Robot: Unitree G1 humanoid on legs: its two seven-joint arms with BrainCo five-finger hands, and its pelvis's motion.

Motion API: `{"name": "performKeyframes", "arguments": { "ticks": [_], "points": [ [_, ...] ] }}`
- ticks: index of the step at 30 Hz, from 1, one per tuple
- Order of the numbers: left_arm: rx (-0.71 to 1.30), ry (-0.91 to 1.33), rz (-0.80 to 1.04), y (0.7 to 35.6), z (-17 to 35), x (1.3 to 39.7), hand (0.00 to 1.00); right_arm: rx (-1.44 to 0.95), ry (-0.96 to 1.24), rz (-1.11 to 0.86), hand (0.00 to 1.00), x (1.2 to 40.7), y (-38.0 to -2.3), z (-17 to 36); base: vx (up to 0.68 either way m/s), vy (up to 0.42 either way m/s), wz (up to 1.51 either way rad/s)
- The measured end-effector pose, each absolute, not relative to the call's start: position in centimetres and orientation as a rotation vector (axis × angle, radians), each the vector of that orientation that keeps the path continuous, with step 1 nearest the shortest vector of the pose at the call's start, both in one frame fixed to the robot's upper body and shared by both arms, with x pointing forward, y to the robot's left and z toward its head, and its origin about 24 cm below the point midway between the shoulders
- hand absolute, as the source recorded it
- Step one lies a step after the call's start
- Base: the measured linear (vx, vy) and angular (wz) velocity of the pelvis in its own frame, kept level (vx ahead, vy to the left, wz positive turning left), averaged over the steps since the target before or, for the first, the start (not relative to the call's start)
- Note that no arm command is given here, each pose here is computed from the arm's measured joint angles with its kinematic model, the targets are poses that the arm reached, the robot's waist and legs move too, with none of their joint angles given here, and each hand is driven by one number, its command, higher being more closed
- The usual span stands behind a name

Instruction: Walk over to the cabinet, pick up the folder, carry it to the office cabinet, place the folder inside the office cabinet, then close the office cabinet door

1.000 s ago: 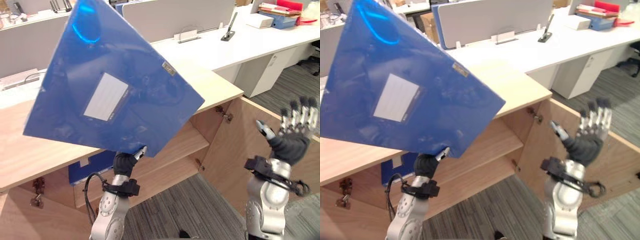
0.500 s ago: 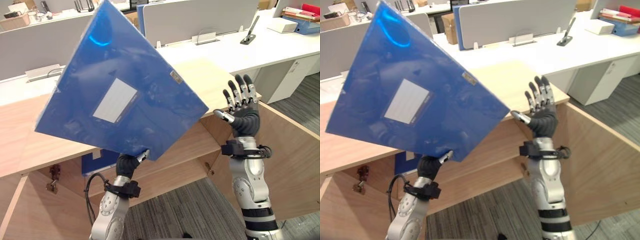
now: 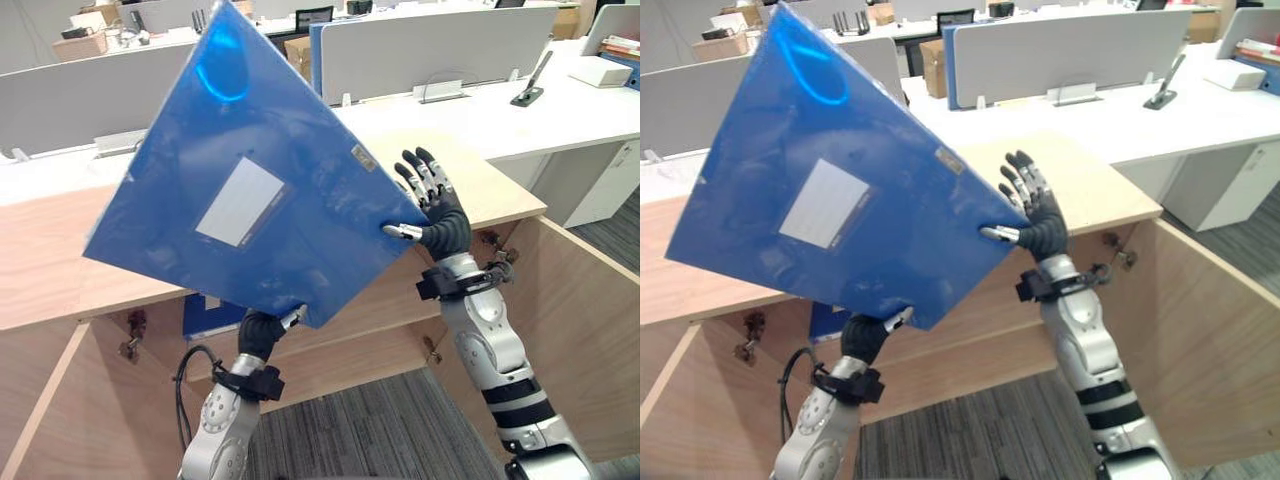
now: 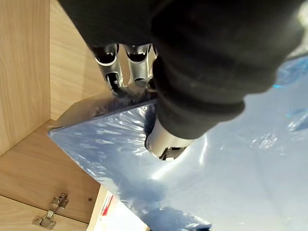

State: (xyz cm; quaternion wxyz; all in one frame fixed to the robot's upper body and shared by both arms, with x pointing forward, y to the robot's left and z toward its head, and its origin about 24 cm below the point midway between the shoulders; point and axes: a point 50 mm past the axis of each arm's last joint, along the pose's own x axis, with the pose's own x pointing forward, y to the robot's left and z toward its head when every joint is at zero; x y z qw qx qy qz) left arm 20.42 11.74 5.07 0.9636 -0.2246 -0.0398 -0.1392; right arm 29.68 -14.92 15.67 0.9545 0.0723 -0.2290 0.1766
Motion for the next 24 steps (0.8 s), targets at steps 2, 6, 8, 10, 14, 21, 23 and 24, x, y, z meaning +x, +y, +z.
{"name": "performKeyframes", "arguments": {
  "ticks": [2, 6, 8, 10, 14, 21, 23, 24],
  "points": [
    [-0.456, -0.080, -0.281, 11.8, 5.0, 20.4, 1.00, 0.129, -0.457, 0.383, 1.00, 30.0, -14.7, 15.8, -0.01, 0.025, 0.08],
    [-0.435, -0.098, -0.280, 12.3, 5.1, 20.3, 1.00, 0.003, -0.445, 0.498, 1.00, 31.0, -14.0, 17.1, -0.01, 0.021, 0.17],
    [-0.426, -0.099, -0.279, 12.6, 5.1, 20.2, 1.00, -0.091, -0.414, 0.554, 1.00, 31.5, -13.8, 17.5, 0.00, 0.018, 0.19],
    [-0.401, -0.083, -0.285, 12.9, 4.8, 20.0, 1.00, -0.149, -0.350, 0.623, 1.00, 32.1, -13.6, 17.7, 0.01, 0.019, 0.17],
    [-0.365, -0.034, -0.303, 13.3, 4.0, 19.3, 1.00, -0.291, -0.183, 0.759, 1.00, 32.6, -14.0, 17.7, 0.01, 0.022, 0.09],
    [-0.312, 0.065, -0.384, 12.5, 2.7, 18.3, 1.00, -0.419, 0.058, 0.876, 1.00, 32.4, -16.0, 17.2, 0.00, 0.011, 0.04],
    [-0.298, 0.090, -0.406, 12.3, 2.4, 18.1, 1.00, -0.446, 0.105, 0.890, 1.00, 32.1, -16.5, 16.9, 0.01, 0.017, 0.00],
    [-0.284, 0.100, -0.421, 12.2, 2.3, 18.0, 1.00, -0.463, 0.131, 0.896, 1.00, 31.8, -16.9, 16.8, 0.00, 0.000, 0.00]
  ]
}}
